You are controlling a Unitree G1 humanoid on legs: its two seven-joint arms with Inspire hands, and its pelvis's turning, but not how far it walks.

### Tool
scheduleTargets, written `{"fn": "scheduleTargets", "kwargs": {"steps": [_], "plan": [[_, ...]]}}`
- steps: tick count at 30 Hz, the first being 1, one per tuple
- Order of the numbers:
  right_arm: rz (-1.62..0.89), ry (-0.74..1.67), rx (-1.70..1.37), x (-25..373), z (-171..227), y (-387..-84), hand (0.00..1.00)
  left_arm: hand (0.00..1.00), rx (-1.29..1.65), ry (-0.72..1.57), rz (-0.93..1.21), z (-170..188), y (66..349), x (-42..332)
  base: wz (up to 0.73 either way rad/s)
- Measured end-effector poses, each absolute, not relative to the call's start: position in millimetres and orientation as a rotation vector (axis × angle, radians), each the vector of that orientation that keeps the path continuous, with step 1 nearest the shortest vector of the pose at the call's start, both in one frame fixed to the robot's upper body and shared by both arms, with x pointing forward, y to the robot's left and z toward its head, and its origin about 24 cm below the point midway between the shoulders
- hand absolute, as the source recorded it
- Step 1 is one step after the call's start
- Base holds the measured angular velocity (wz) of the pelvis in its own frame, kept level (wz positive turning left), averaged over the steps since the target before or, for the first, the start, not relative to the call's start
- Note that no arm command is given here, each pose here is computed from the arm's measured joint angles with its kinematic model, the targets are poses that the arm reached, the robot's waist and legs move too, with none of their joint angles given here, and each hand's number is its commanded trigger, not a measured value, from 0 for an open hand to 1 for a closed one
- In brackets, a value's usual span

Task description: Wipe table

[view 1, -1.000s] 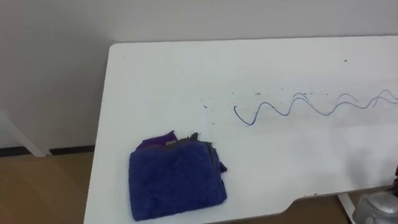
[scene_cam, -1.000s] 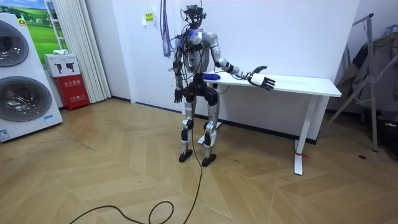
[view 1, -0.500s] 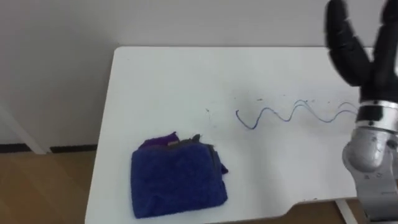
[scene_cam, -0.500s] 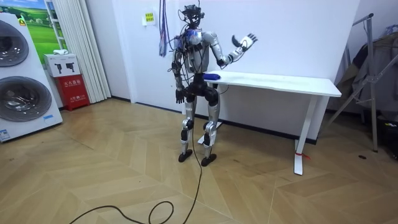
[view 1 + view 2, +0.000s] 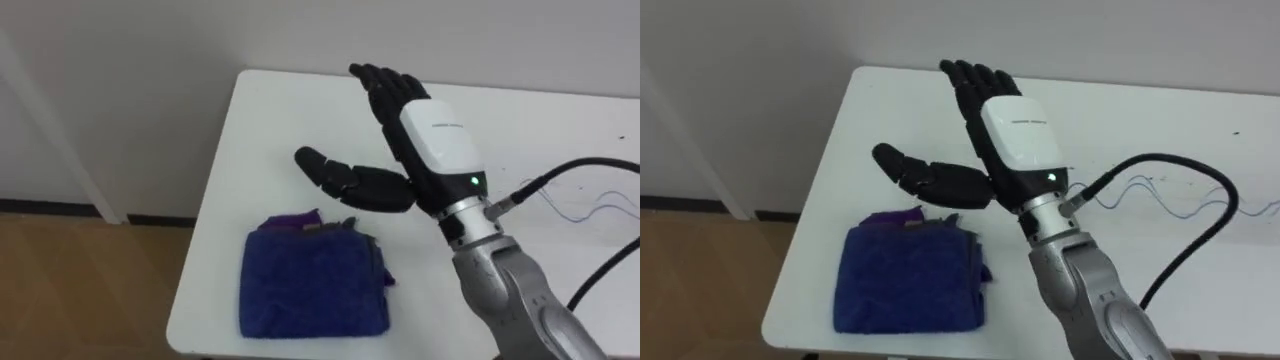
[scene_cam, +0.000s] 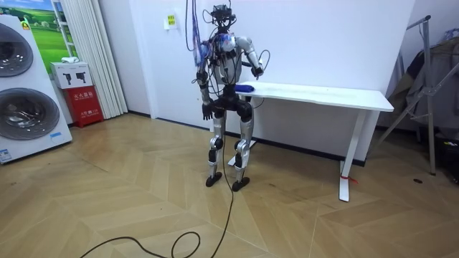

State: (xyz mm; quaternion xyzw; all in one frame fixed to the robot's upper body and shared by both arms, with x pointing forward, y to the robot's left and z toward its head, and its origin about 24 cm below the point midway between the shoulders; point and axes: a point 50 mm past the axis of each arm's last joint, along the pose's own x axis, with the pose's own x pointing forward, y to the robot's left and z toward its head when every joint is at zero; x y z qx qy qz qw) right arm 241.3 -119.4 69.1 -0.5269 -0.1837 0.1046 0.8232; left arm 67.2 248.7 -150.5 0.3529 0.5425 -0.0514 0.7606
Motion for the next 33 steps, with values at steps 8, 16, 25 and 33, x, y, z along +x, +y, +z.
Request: {"fn": "scheduleTargets", "kwargs": {"steps": [8,16,25,33], "plan": [[0.298,-0.385,-1.229,235.4,58.2,-112.0,0.0,0.0,0.782,1.186,-0.146,-152.9,245.1,70.8,0.04],[0.41,-0.268,-1.294,217.3,21.9,-110.5,0.0,0.0,0.811,1.213,-0.192,-156.9,242.9,73.5,0.03],[0.503,-0.203,-1.29,194.2,2.3,-107.5,0.0,0.0,0.818,1.176,-0.193,-154.5,240.8,80.0,0.02],[0.538,-0.15,-1.314,182.3,-10.1,-114.4,0.0,0.0,0.826,1.147,-0.188,-152.0,240.8,84.1,0.02]]}}
